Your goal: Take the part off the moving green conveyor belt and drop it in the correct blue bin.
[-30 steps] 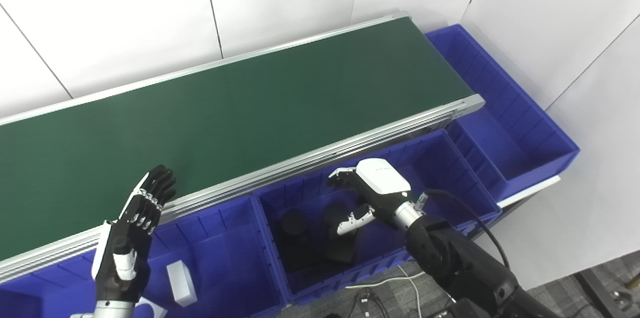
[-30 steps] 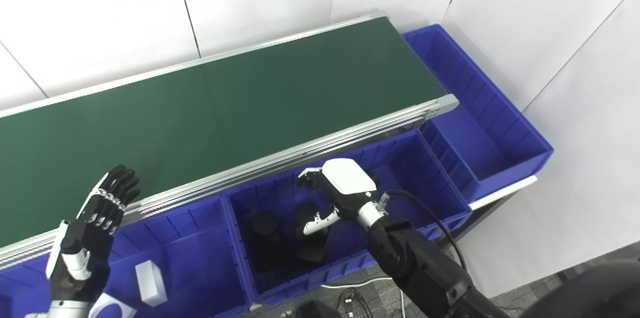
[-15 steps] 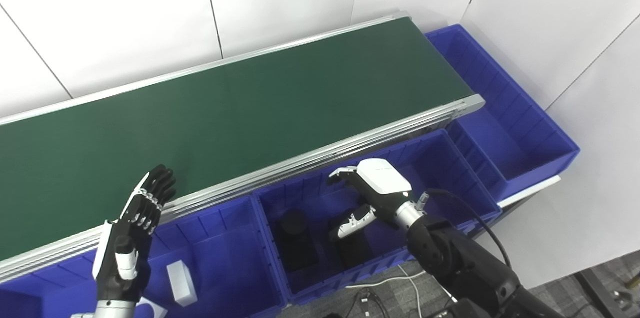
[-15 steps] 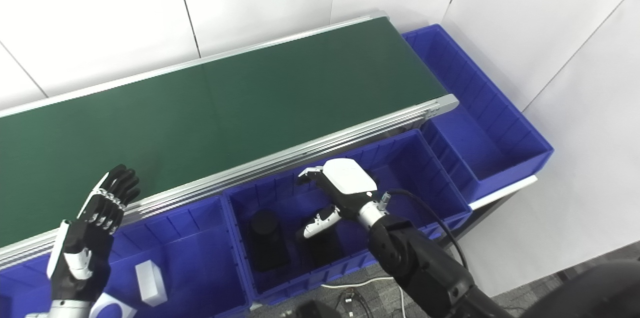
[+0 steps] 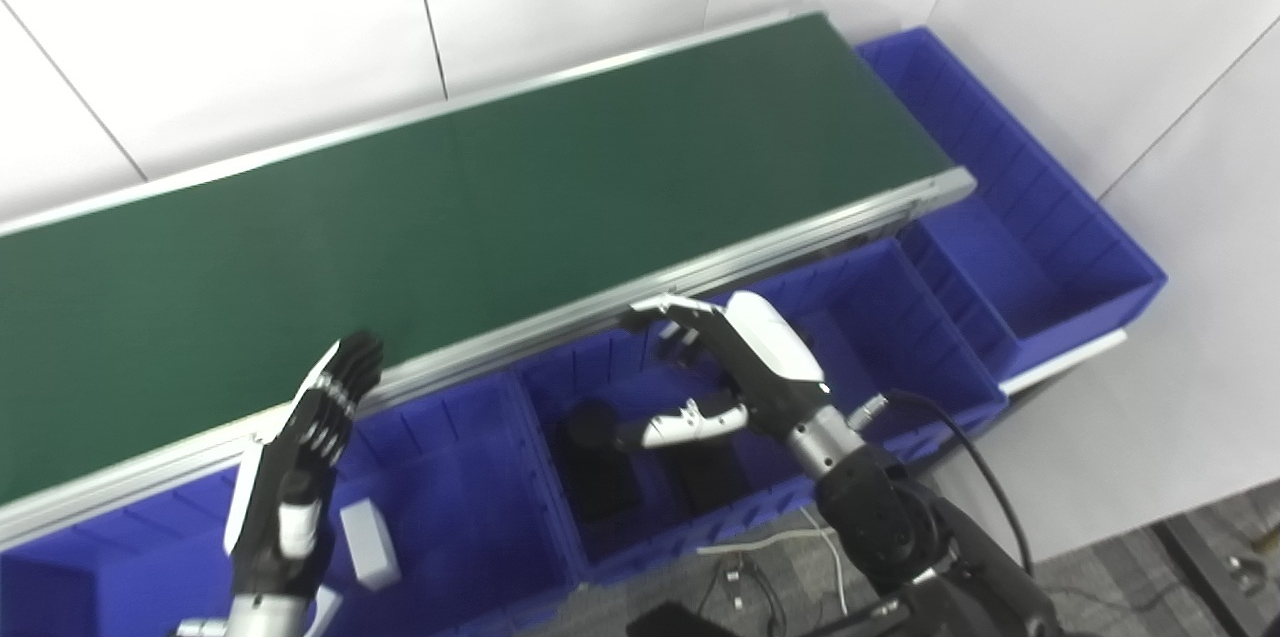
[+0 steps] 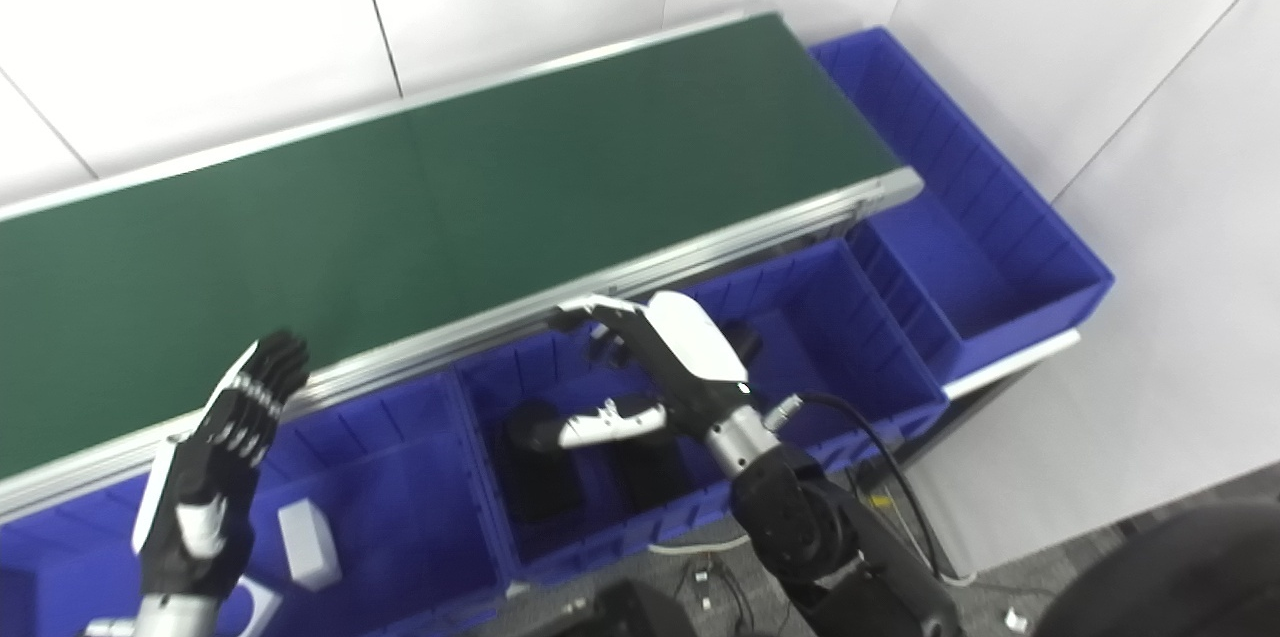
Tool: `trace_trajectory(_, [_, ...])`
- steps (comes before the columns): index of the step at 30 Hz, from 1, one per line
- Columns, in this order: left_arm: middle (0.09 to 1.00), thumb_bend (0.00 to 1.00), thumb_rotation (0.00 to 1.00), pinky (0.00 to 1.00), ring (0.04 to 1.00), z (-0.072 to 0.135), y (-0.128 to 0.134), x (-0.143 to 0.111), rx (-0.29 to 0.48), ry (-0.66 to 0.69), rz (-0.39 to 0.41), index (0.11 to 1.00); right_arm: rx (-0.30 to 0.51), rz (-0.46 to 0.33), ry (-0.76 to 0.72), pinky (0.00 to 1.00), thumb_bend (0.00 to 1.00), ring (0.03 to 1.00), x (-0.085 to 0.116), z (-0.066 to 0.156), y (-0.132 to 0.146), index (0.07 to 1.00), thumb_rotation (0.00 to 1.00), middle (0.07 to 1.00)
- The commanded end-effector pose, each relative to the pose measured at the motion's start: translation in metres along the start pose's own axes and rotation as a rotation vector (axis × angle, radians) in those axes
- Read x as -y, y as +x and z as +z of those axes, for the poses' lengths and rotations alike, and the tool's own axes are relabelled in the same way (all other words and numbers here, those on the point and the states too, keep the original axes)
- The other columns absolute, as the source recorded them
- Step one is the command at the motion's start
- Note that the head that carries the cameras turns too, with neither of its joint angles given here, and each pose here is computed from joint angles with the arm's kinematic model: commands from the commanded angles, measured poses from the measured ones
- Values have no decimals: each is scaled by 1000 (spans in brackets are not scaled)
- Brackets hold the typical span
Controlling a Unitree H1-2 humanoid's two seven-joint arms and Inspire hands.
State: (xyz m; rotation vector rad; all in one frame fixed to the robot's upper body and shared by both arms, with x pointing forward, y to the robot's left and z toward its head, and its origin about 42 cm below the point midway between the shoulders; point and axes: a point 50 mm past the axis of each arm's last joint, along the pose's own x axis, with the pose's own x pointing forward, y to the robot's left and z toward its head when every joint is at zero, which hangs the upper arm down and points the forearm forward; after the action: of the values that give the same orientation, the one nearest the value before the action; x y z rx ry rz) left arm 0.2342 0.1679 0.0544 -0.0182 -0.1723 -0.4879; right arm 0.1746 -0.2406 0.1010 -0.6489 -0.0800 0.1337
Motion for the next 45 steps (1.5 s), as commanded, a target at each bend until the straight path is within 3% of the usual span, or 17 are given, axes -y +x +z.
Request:
trace_trajectory(1, [922,768,1000,971,944,8,5,6,56,-3,8,901,106,-35,57,470,791,597,4,17,1,716,639,741])
trace_trajectory(9, [915,752,997,962,938,-4,3,16,18,-7,14,894,248,-78,233,591,769,725,-12,25,14,737,750,796])
trace_trajectory(13, [917,773,979,976,948,-9,0,22,-10,7,17,883,262,-103,295,680,823,799,-27,19,25,783,897,848])
trace_trajectory(19, [914,793,950,959,939,-14,-8,30,-42,23,25,869,189,-97,390,754,908,841,-60,3,30,816,987,881])
trace_trajectory(23, [915,785,977,928,927,-15,-11,35,-55,45,22,869,129,-68,409,815,874,902,-74,-10,24,818,1000,897])
trace_trajectory(29, [916,810,984,925,929,-18,-16,39,-68,43,19,863,87,-60,408,835,811,908,-82,-20,18,825,1000,890])
trace_trajectory(32, [910,789,997,875,908,-19,-18,38,-75,52,15,861,74,-49,414,832,794,893,-88,-22,15,832,1000,886])
trace_trajectory(45, [908,748,1000,867,905,-22,-24,40,-98,113,10,868,5,-45,476,822,854,860,-98,-33,13,846,1000,870])
